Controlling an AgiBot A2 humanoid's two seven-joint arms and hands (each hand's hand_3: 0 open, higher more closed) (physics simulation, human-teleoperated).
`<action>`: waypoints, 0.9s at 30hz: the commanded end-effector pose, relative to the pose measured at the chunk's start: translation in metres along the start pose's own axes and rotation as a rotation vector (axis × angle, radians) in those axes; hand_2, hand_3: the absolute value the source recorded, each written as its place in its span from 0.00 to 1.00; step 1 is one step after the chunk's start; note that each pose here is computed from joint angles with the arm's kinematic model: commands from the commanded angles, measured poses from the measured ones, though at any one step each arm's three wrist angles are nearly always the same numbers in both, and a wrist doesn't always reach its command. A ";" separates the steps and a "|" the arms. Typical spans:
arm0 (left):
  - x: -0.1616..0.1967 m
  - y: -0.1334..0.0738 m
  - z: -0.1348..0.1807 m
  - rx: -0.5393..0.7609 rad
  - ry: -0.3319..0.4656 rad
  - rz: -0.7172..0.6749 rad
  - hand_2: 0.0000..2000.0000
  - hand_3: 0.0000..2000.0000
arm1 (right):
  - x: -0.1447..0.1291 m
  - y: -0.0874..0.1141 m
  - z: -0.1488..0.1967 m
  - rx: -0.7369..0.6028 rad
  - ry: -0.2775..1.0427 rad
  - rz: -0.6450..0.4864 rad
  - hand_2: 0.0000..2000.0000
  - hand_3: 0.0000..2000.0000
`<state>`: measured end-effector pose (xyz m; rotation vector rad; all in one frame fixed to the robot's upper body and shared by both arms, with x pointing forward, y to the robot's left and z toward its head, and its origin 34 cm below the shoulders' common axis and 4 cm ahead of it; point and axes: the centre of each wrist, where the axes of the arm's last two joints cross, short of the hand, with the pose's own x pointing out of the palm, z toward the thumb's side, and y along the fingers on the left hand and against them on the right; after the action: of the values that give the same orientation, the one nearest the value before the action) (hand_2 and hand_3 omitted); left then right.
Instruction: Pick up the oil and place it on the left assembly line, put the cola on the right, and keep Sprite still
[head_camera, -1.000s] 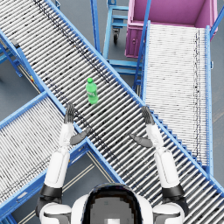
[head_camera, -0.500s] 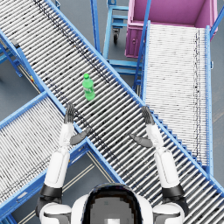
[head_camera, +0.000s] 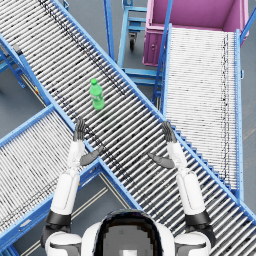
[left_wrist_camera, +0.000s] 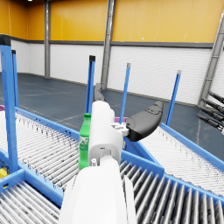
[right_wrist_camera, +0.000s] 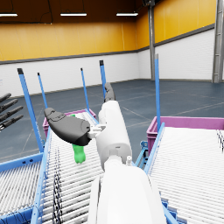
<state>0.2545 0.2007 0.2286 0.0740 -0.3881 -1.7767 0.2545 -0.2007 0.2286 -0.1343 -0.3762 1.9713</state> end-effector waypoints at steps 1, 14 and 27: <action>0.000 0.000 0.000 0.000 0.000 0.000 0.00 0.00 | 0.000 0.000 0.000 0.000 0.000 0.000 0.00 0.00; 0.000 0.000 0.000 0.000 0.000 0.000 0.00 0.00 | 0.000 0.000 0.000 0.000 0.000 0.000 0.00 0.00; 0.000 0.000 0.000 0.000 0.000 0.000 0.00 0.00 | 0.000 0.000 0.000 0.000 0.000 0.000 0.00 0.00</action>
<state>0.2545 0.2007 0.2286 0.0740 -0.3881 -1.7767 0.2545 -0.2007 0.2286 -0.1343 -0.3762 1.9713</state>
